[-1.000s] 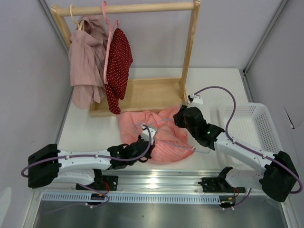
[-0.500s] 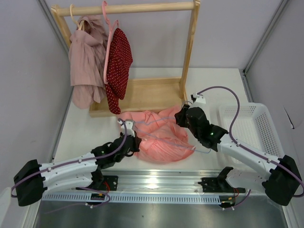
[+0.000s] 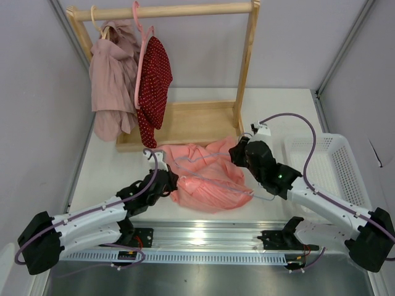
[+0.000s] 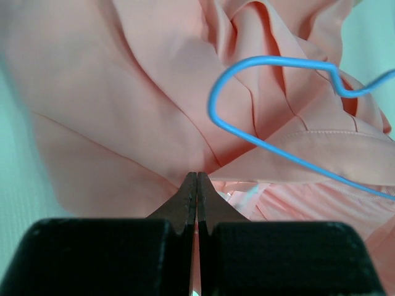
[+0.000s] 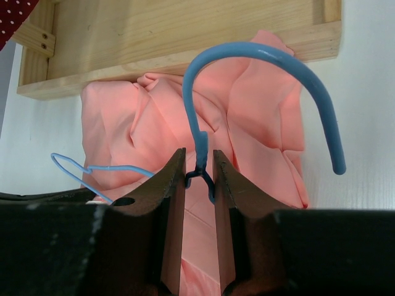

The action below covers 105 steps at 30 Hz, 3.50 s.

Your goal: Place the skirt on the hanger

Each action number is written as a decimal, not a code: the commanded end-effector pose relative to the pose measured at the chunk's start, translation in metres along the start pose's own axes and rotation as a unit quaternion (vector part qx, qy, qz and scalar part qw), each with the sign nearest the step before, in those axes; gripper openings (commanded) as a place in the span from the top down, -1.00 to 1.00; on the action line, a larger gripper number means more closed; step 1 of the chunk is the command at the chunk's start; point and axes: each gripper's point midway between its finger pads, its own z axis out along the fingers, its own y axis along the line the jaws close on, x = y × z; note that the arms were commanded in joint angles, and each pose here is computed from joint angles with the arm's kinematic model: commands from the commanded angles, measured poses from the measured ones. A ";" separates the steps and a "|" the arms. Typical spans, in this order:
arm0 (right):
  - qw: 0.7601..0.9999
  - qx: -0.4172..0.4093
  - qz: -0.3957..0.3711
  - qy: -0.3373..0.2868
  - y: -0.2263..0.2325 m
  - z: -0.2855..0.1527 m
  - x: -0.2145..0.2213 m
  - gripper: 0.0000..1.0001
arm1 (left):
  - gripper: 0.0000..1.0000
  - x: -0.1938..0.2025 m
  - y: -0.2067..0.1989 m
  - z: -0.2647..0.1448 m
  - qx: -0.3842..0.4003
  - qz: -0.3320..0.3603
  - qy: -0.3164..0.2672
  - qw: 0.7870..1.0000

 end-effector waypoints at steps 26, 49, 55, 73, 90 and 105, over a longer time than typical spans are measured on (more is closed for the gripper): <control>1.000 0.016 0.001 -0.006 -0.001 0.015 0.000 1.00 | 0.59 -0.057 -0.060 -0.040 0.157 0.090 -0.035 0.983; 1.000 0.021 0.010 -0.015 0.005 0.025 -0.013 1.00 | 0.21 0.047 -0.097 -0.001 0.133 0.296 0.117 0.939; 1.000 0.020 0.010 -0.015 0.005 0.025 -0.014 1.00 | 0.12 0.047 -0.100 0.007 0.124 0.304 0.110 0.938; 1.000 0.019 0.015 -0.015 0.004 0.024 -0.015 1.00 | 0.10 0.055 -0.101 0.023 0.098 0.325 0.099 0.935; 1.000 0.017 0.016 -0.014 0.004 0.023 -0.015 1.00 | 0.27 0.069 -0.080 0.037 0.042 0.331 0.109 0.937; 1.000 0.017 0.016 -0.014 0.004 0.024 -0.015 1.00 | 0.92 0.044 -0.118 0.006 0.140 0.297 0.094 0.940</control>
